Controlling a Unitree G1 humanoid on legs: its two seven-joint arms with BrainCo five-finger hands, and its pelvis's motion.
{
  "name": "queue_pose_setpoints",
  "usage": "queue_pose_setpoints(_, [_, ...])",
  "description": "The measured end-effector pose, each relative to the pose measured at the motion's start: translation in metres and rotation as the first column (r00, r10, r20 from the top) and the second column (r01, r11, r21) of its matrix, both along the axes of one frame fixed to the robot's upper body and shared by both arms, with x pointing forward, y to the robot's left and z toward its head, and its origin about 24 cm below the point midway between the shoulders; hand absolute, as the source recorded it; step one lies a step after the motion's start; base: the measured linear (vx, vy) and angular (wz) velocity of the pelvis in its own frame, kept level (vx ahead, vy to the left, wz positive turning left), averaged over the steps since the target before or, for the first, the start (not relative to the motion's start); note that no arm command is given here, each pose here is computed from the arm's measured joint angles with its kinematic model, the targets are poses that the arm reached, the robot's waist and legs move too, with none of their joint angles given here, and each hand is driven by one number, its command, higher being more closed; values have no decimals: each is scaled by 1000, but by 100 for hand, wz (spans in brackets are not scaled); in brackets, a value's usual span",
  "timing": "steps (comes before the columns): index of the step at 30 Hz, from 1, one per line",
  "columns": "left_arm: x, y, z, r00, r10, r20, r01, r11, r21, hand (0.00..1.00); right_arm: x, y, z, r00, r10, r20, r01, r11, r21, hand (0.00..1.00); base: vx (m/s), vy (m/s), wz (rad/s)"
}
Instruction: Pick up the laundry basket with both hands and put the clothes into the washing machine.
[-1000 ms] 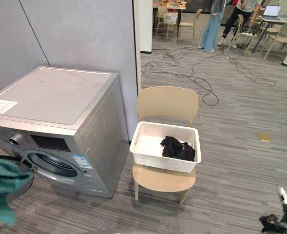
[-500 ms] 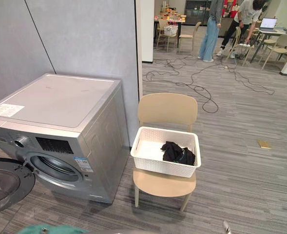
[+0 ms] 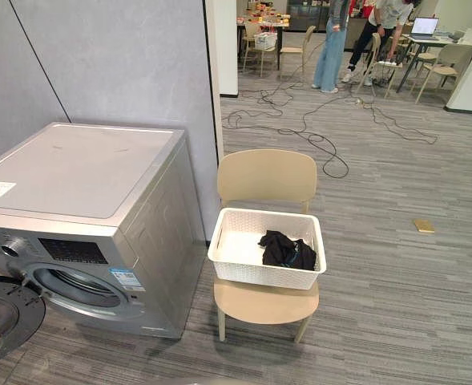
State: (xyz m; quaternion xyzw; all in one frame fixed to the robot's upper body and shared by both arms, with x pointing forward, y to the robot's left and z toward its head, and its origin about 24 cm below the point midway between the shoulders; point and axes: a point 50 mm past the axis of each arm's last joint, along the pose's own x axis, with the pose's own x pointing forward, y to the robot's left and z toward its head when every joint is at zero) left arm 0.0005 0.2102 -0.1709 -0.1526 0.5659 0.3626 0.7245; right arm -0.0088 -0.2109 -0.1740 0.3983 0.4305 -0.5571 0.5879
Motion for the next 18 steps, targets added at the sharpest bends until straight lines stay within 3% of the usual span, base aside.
queue_pose_setpoints(5, [19, -4, 0, 996, -69, 50, 69, 998, -8, 100, 28, -3, 2, 990, 128, 52, -126, 991, -34, 0, -67, -32, 42])
queue_pose_setpoints(10, [55, -3, 9, 977, -102, 186, 96, 995, 42, 100, 93, -11, 15, 891, 432, 138, -410, 898, -162, 0, -108, -103, 82])
queue_pose_setpoints(18, [52, -4, 9, 981, 2, 192, -8, 999, 32, 100, 148, -26, 37, 832, 522, 189, -455, 836, -307, 0, -103, -72, 90])
